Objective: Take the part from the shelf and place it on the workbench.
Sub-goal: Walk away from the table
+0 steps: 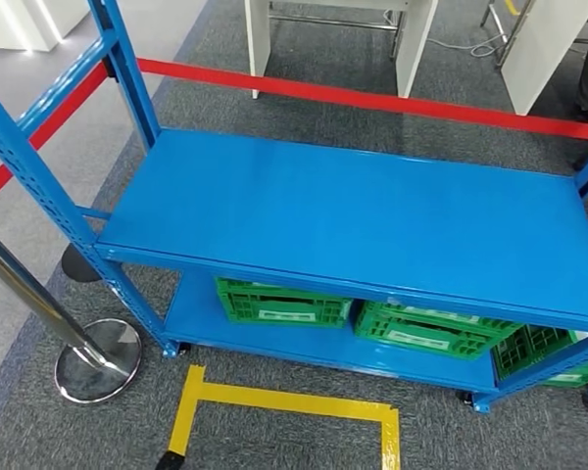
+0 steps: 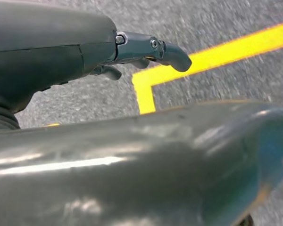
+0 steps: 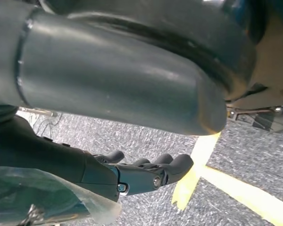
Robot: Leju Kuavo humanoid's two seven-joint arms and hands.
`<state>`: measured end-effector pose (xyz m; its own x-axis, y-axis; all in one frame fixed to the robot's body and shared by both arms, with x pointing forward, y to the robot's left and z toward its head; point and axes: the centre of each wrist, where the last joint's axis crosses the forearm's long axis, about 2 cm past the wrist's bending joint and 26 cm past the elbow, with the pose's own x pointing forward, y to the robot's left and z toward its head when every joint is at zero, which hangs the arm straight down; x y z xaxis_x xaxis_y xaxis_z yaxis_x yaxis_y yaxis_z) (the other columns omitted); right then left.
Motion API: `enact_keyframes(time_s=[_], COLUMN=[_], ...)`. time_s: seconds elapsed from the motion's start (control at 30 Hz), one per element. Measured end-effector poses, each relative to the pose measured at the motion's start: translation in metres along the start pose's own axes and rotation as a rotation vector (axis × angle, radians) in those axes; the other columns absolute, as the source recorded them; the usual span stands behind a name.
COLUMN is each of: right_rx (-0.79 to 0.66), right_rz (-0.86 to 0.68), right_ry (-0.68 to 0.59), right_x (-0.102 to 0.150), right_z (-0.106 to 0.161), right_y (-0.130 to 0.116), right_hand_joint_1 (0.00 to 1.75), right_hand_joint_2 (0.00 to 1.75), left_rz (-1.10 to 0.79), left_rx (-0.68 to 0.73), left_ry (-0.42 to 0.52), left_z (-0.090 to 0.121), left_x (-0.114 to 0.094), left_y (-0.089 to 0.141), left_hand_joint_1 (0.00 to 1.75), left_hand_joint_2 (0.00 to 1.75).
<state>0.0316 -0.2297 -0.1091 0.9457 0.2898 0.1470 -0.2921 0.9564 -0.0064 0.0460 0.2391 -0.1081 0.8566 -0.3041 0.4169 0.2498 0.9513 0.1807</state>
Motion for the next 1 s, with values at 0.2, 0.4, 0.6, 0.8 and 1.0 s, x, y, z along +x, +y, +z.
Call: enact_keyframes(time_s=[0.2, 0.4, 0.6, 0.8, 1.0], right_rx=[0.001, -0.003, -0.002, -0.003, -0.004], right_rz=[0.0, 0.0, -0.001, 0.003, 0.007], right_ry=[0.006, 0.005, 0.006, 0.01, 0.037], right_x=[-0.0028, -0.0021, -0.0023, -0.0016, -0.0008], right_z=[0.0001, 0.0, 0.0, 0.0, -0.0001], right_y=[0.0007, -0.0007, -0.0004, -0.0006, -0.0013], right_hand_joint_1=[0.0, 0.0, 0.0, 0.0, 0.0], right_hand_joint_2=[0.0, 0.0, 0.0, 0.0, 1.75], left_rz=[0.001, 0.003, 0.003, 0.004, 0.004], left_rx=[-0.003, -0.008, -0.008, -0.02, -0.042], left_ry=[0.003, -0.002, 0.001, 0.035, 0.111], left_z=[0.0007, -0.0001, 0.0002, 0.0004, 0.0009], left_x=[-0.0011, 0.0028, 0.0013, 0.0004, -0.0007], left_y=[-0.0012, -0.0027, -0.0025, -0.0023, -0.0032], left_hand_joint_1=[0.0, 0.0, 0.0, 0.0, 0.0], left_hand_joint_2=[0.0, 0.0, 0.0, 0.0, 1.75])
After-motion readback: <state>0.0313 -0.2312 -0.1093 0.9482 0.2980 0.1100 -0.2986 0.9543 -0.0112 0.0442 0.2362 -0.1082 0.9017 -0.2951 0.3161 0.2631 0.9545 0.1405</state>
